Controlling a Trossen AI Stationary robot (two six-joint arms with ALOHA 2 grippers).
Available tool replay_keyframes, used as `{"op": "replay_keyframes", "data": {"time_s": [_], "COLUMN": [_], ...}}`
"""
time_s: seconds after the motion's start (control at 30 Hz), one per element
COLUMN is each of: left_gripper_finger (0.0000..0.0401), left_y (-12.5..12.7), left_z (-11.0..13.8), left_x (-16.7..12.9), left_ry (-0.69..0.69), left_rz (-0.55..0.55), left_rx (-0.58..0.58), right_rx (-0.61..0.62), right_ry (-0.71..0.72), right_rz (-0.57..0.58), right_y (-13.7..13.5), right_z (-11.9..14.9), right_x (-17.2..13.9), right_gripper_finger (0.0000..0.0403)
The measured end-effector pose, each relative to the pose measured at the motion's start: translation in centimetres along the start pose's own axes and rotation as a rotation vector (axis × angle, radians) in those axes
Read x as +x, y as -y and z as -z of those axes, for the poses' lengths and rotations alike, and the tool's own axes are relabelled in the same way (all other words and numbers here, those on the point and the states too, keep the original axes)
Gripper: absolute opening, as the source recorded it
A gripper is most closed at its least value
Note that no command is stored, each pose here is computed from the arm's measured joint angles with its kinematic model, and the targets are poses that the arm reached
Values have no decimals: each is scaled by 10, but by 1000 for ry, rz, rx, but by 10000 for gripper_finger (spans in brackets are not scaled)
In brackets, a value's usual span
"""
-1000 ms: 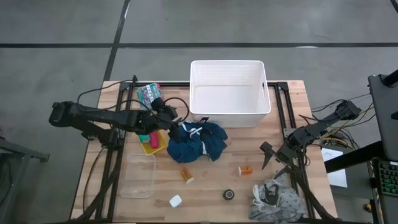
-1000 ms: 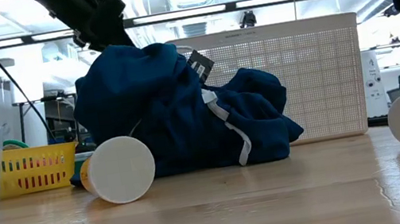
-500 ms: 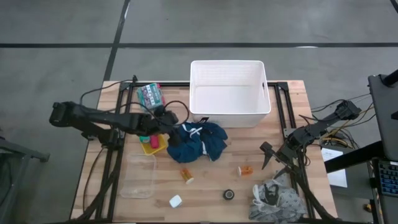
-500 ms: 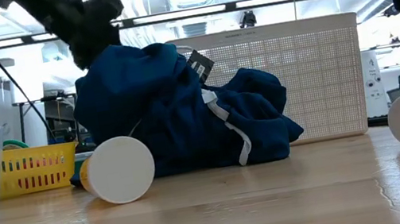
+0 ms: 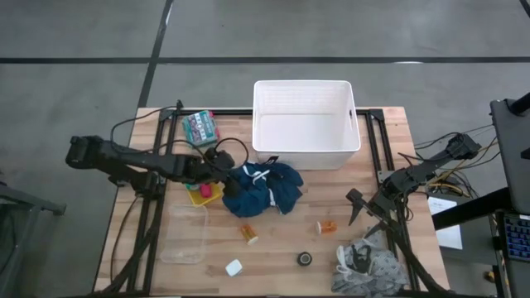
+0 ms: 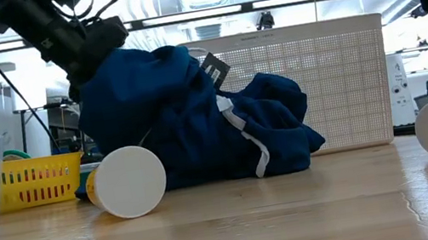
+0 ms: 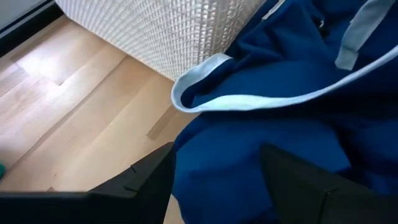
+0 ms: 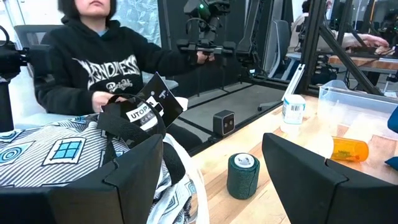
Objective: Pick & place medical supplies in basket/bin
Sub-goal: Put the black bandage into the yellow bin
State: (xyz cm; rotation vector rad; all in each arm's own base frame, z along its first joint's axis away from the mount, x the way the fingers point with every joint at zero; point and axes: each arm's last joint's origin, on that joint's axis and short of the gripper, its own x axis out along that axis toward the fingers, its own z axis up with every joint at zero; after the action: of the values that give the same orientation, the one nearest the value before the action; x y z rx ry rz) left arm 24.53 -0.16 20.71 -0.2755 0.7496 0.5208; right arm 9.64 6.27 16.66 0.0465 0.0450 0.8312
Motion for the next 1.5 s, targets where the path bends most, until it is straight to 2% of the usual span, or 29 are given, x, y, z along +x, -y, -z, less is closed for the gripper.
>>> {"op": "replay_keyframes", "data": {"time_s": [1.07, 1.23, 1.43, 1.5], "left_gripper_finger": [238, 238, 238, 238], "left_y": [1, 1, 1, 1], "left_z": [-2, -2, -3, -3], "left_x": [-1, -1, -1, -1], "left_ry": [16, 16, 17, 17], "left_rz": [9, 9, 9, 9], "left_rx": [-11, -11, -11, -10], "right_rx": [-4, -101, -126, -201], "right_ry": [0, 0, 9, 44], "right_rz": [0, 0, 0, 23], "right_y": [0, 0, 0, 0], "right_z": [0, 0, -1, -4], "right_x": [0, 0, 0, 0], "right_gripper_finger": [272, 272, 272, 272]}}
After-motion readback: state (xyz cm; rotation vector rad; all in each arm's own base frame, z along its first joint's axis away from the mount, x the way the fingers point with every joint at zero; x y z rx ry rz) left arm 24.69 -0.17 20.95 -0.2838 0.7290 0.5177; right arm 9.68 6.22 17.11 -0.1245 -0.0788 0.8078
